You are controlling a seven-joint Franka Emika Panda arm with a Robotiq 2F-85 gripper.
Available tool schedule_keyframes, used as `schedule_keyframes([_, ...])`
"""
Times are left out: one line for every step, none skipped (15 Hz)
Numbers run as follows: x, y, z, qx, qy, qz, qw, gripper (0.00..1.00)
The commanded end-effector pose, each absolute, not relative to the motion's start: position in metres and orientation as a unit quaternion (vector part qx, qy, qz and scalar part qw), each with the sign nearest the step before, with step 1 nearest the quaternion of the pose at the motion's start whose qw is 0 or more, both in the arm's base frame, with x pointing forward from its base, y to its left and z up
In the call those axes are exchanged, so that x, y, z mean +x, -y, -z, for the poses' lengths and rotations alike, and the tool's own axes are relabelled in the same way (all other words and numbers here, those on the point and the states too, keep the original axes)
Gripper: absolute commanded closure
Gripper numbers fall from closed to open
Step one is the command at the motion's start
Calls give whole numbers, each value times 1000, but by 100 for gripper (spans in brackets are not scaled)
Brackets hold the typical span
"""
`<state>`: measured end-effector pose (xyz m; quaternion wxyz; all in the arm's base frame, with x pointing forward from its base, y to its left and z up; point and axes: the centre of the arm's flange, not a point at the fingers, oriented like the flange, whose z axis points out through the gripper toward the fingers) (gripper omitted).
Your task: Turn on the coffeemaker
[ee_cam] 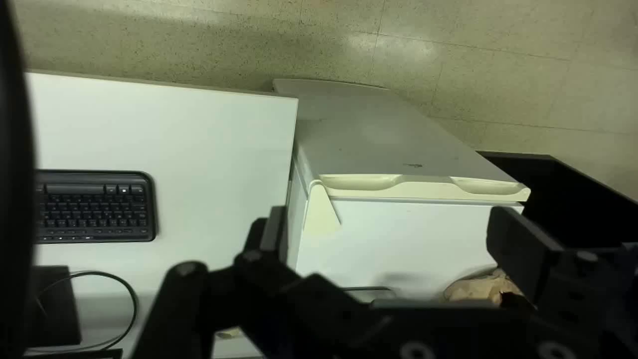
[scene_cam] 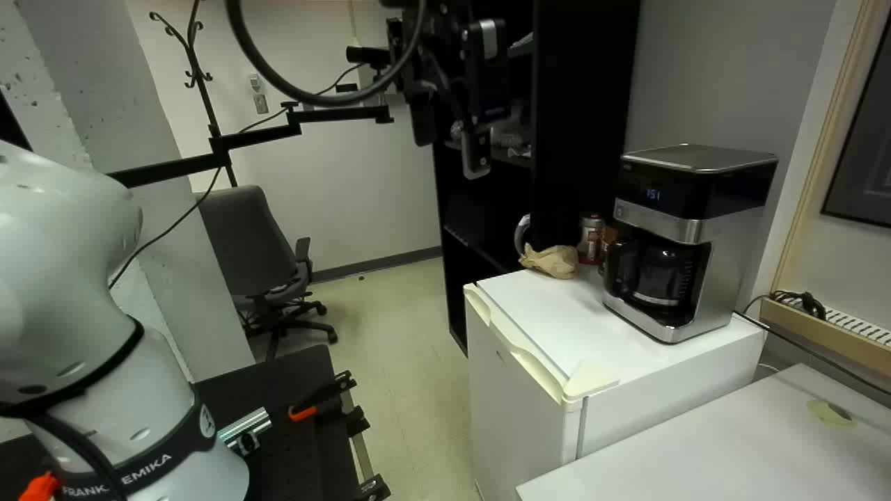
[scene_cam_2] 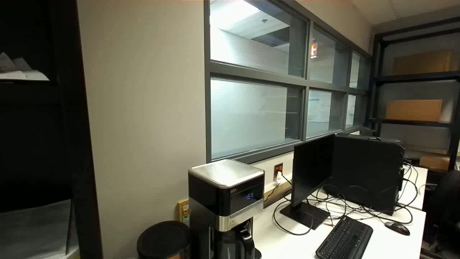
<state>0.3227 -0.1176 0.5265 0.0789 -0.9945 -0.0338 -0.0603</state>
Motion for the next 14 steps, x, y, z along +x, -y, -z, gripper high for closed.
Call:
schedule_keyframes([323,118,-527,-994,34,60,79,0])
schedule_keyframes([323,118,-527,-994,34,60,79,0])
schedule_keyframes([323,118,-527,-994,34,60,79,0])
schedule_keyframes([323,118,-527,-994,34,60,79,0])
schedule_keyframes([323,118,-527,-994,34,60,79,0])
schedule_keyframes([323,118,-527,-994,34,60,79,0])
schedule_keyframes([323,118,-527,-994,34,60,79,0])
schedule_keyframes([323,118,-527,-994,34,60,79,0])
schedule_keyframes([324,117,-526,-995,35,59,78,0])
schedule_keyframes([327,116,-524,-995,34,59,77,0])
schedule_keyframes([331,114,-522,-995,35,62,74,0])
schedule_keyframes([337,111,-519,-995,37,64,71,0])
schedule_keyframes([339,110,-518,-995,39,63,69,0])
schedule_keyframes([346,108,-514,-995,39,65,65,0])
